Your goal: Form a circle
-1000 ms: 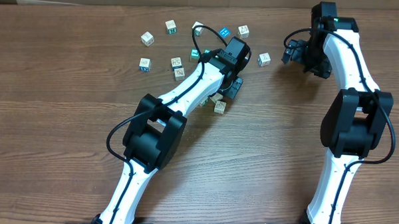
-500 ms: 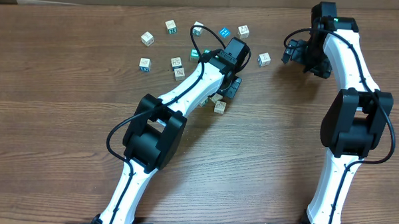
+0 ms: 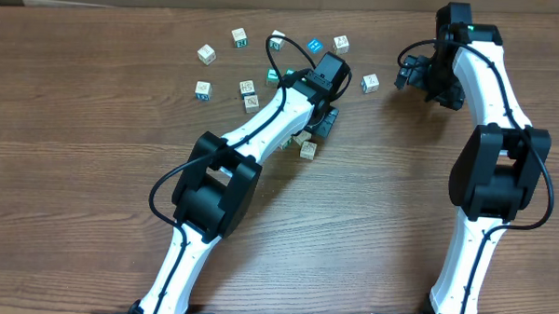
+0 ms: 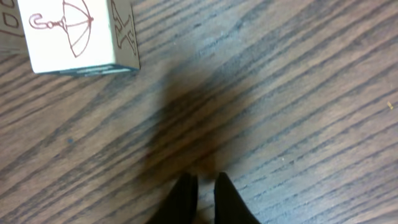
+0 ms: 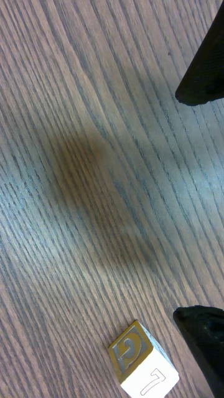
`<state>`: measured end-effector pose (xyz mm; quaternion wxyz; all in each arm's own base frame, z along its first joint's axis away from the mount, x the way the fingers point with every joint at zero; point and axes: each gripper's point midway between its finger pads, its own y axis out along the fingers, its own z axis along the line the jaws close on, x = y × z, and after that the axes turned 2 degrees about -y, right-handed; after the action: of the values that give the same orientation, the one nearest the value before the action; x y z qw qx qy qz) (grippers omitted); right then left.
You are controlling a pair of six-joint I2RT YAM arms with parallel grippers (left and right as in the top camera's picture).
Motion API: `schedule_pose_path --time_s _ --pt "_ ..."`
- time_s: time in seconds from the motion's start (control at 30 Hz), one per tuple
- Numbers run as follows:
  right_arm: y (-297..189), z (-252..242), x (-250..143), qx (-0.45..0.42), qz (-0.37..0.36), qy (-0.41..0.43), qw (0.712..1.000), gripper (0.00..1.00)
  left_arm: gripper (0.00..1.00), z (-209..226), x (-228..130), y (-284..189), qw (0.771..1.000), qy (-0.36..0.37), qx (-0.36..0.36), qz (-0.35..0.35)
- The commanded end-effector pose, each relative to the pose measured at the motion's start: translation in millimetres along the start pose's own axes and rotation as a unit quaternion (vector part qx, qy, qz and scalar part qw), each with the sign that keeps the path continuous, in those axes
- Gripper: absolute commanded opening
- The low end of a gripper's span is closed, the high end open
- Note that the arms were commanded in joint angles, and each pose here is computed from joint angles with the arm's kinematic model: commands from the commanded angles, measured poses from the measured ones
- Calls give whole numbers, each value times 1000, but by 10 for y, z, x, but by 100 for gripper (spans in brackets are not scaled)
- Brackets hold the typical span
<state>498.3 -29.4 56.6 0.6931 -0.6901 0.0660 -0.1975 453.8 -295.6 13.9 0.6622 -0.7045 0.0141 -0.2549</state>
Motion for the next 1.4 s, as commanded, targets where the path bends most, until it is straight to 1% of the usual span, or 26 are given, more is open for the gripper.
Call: schedule_pose_path --time_s 0.0,0.07,0.2,0.27,0.37,0.43,0.53,0.67,0.8,0.93,1.03,1.23,1.37 --pt "-169 20 100 7 -23 3 1000 100 15 37 131 -31 1000 -11 13 -18" --pt "-169 20 100 7 -23 3 1000 100 23 49 294 -154 999 -14 17 -39" --pt "-169 20 100 7 -23 3 1000 100 29 86 641 -536 997 -23 16 -79" --pt "-169 20 100 7 -23 3 1000 100 37 147 784 -724 994 -42 16 -96" --pt "-169 20 100 7 -23 3 1000 100 39 315 927 -933 991 -76 17 -113" --pt "-169 20 100 7 -23 3 1000 100 40 461 947 -981 988 -104 21 -113" --pt "-169 20 100 7 -23 3 1000 100 40 744 863 -947 982 -159 33 -93" --pt "-169 20 100 7 -23 3 1000 100 48 1135 653 -831 969 -237 51 -55" --pt "-169 20 100 7 -23 3 1000 100 50 1481 458 -706 955 -290 63 -26" --pt "-169 20 100 7 -23 3 1000 100 53 1668 304 -545 948 -312 56 -3" --pt "-169 20 100 7 -23 3 1000 100 53 1770 193 -404 945 -322 57 7" --pt "-169 20 100 7 -23 3 1000 100 54 1752 140 -283 945 -324 46 12" --pt "-169 20 100 7 -23 3 1000 100 52 1739 135 -282 945 -323 46 13"
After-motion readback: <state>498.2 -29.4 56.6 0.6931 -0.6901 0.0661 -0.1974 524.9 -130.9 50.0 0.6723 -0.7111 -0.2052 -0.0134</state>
